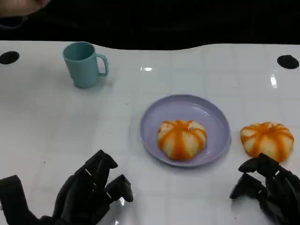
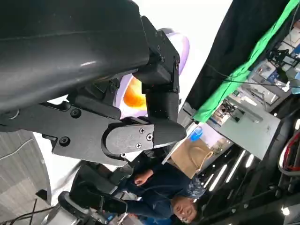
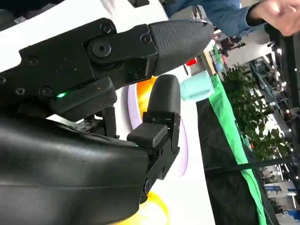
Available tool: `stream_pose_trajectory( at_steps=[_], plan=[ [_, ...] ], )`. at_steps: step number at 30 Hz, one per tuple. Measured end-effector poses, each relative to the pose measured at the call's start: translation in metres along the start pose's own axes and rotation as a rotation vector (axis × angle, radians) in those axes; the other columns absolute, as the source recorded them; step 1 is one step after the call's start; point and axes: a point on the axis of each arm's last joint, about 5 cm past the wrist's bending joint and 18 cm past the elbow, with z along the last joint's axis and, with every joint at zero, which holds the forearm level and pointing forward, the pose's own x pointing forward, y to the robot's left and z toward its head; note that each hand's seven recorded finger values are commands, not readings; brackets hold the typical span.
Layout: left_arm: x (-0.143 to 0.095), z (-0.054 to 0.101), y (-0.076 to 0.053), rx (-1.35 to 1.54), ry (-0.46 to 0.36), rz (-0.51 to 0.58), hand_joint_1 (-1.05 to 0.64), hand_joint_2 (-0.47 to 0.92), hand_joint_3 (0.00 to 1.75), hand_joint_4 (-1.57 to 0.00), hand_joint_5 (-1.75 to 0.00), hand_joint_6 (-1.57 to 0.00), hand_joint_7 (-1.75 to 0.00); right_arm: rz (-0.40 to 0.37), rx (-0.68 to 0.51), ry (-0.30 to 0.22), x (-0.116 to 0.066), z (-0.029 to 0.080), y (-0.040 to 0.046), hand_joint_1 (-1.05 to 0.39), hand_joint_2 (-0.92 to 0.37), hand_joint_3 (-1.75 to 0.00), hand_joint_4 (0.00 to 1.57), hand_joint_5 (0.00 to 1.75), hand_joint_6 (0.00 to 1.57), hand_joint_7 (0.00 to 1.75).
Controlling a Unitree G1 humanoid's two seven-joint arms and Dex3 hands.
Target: Grasp the bread from the table and place it into the plate.
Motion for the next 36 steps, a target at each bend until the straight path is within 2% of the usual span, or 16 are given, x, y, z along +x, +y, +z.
stream_pose_trajectory(
  at_steps=[36],
  plan=[
    [0.0008, -0.0009, -0.0003, 0.004, -0.007, -0.003, -0.52, 0.92, 0.38, -0.77, -1.75, -0.50, -1.75, 0.000, 0.005, 0.001, 0.0043, -0.0001, -0.0006, -0.56, -0.92, -0.25, 0.63, 1.53, 0.56, 1.23]
  ],
)
